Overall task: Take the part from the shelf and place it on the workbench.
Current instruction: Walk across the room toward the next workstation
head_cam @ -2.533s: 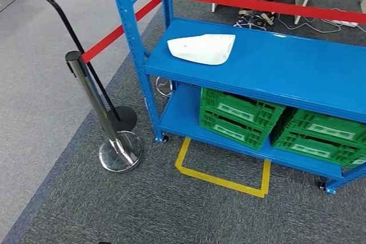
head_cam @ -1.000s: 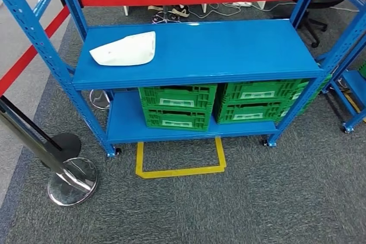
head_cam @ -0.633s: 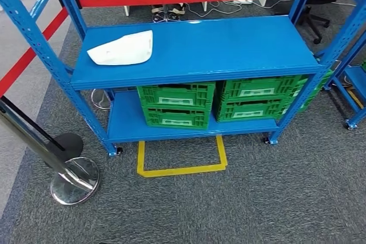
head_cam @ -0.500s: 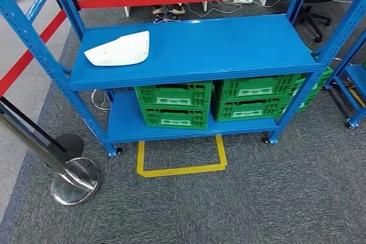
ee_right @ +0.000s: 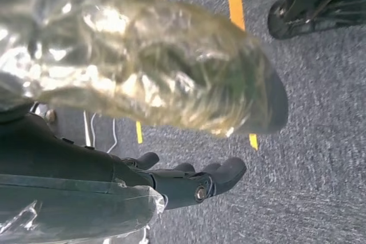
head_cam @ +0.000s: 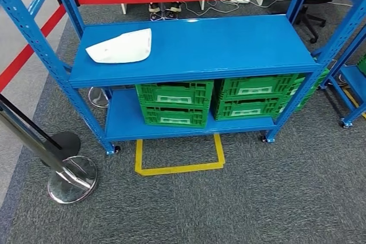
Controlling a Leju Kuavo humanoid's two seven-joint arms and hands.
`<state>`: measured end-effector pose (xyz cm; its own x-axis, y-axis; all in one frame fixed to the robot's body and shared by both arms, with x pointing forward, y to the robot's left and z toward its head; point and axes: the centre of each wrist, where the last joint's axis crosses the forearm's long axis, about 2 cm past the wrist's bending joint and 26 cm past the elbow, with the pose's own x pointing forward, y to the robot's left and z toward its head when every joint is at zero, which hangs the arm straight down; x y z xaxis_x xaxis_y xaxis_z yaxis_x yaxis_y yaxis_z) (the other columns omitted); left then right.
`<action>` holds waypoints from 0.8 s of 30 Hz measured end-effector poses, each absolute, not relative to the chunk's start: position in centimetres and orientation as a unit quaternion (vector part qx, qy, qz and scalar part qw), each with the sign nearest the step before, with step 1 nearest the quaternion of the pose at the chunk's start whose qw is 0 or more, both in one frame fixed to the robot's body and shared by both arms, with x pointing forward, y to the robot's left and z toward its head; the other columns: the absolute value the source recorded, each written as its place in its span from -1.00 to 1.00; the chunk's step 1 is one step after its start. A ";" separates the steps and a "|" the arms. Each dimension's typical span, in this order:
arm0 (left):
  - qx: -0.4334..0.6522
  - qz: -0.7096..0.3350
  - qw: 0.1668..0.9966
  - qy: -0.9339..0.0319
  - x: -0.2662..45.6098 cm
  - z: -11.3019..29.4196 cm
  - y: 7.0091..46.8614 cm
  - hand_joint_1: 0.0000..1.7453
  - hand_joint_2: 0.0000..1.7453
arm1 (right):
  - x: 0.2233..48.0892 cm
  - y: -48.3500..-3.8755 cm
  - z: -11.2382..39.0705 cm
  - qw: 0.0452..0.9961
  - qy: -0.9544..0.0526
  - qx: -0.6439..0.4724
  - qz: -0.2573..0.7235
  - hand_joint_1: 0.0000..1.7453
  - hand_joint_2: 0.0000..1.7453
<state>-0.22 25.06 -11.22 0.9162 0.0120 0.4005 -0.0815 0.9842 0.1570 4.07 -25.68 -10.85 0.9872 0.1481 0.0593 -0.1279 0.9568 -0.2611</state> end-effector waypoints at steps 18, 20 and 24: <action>0.086 0.028 0.975 -0.205 2.2 -11.1 28.0 -1.00 -1.00 | 1.0 -27.1 -11.2 0.994 -0.046 -0.093 0.038 -1.00 -1.00; 0.080 0.028 0.978 -0.193 1.4 -11.2 27.9 -1.00 -1.00 | 1.6 -27.5 -11.2 0.993 -0.058 -0.093 0.034 -1.00 -1.00; 0.071 0.028 0.983 -0.165 -0.6 -11.3 28.0 -1.00 -1.00 | 3.5 -28.3 -10.9 0.991 -0.092 -0.094 0.025 -1.00 -1.00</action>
